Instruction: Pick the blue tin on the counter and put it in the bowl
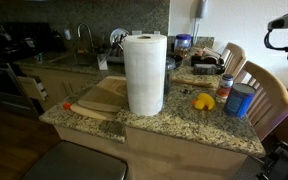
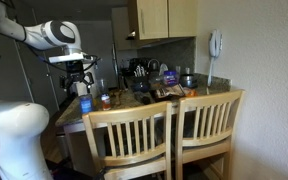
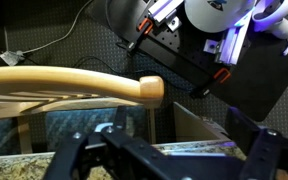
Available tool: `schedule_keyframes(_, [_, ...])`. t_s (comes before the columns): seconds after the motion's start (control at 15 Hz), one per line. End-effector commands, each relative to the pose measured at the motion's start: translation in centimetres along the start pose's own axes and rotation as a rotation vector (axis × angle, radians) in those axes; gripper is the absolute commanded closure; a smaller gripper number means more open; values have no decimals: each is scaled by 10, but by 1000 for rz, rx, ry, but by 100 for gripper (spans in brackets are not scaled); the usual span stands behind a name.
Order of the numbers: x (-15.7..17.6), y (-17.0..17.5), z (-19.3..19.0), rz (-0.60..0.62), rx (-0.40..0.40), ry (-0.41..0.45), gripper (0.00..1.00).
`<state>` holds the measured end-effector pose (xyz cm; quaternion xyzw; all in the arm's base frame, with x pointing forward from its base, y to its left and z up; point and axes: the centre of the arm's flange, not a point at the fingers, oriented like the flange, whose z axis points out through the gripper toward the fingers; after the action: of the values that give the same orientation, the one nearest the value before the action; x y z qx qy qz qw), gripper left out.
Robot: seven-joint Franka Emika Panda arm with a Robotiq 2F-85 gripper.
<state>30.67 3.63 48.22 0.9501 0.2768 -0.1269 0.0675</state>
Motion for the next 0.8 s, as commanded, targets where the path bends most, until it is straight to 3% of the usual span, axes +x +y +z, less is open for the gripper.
schedule_keyframes(0.0, [27,-11,29,-154,57,35,0])
schedule_keyframes(0.13, [38,-17,38,-172,65,77,0])
schedule_keyframes(0.2, [27,-15,20,-131,42,51,0])
schedule_keyframes(0.4, [35,-18,30,-148,47,52,0])
schedule_keyframes(0.47, [33,-24,25,-126,-6,74,0])
schedule_keyframes(0.73, [55,-49,14,-74,-134,285,0])
